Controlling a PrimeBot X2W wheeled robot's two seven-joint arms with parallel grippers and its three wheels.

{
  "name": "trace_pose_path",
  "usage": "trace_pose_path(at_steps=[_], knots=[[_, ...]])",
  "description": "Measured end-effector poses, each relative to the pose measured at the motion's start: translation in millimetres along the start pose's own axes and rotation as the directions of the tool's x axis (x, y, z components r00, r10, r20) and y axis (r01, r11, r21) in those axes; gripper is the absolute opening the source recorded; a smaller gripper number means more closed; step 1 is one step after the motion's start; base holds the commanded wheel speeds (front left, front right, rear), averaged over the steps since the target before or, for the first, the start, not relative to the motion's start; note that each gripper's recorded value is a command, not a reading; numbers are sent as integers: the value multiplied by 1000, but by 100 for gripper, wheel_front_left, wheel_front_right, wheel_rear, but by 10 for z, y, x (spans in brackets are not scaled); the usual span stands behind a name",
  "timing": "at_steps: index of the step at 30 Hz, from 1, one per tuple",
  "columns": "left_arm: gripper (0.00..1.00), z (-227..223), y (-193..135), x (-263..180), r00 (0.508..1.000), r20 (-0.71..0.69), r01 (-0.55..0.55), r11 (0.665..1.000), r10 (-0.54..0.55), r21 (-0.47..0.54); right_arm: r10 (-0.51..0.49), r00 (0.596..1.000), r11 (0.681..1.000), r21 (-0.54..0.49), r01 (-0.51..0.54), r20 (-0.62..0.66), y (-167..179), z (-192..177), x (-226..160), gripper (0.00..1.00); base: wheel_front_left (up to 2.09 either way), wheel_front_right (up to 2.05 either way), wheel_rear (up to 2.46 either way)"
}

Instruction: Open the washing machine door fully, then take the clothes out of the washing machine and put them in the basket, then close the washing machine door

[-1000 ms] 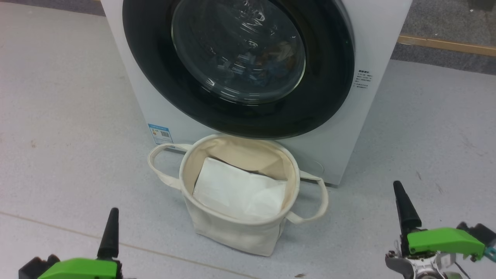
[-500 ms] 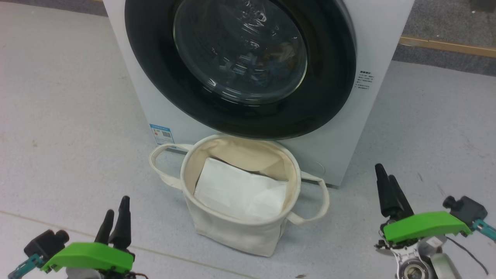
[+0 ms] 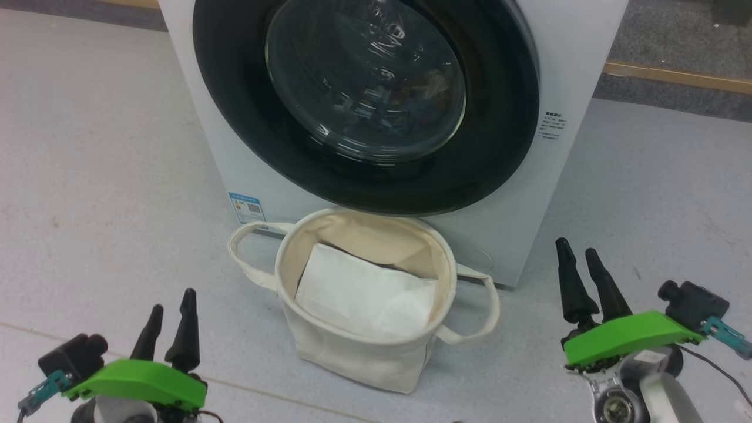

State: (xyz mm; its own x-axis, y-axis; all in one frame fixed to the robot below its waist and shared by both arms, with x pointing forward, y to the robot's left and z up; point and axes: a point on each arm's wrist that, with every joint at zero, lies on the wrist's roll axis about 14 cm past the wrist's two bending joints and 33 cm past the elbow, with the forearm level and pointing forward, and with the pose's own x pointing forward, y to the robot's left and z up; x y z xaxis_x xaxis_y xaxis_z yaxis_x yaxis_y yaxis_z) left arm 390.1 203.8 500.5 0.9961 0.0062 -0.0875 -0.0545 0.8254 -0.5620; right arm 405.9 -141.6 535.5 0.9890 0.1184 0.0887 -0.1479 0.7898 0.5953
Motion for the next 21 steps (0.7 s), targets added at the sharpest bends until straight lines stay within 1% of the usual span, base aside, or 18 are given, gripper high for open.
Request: trace_pose_path(at_steps=[9,15,21], knots=[[100,96,-29,12,999,34,19,994,-23,111,30,999,994,-110,-27,25,73,62,11,100,0,0,0],[100,189,7,26,998,59,17,985,-28,173,60,997,982,-184,-50,51,152,143,69,100,0,0,0],[100,310,-28,39,994,98,23,971,-47,237,85,995,966,-247,-69,54,211,140,82,100,0,0,0]])
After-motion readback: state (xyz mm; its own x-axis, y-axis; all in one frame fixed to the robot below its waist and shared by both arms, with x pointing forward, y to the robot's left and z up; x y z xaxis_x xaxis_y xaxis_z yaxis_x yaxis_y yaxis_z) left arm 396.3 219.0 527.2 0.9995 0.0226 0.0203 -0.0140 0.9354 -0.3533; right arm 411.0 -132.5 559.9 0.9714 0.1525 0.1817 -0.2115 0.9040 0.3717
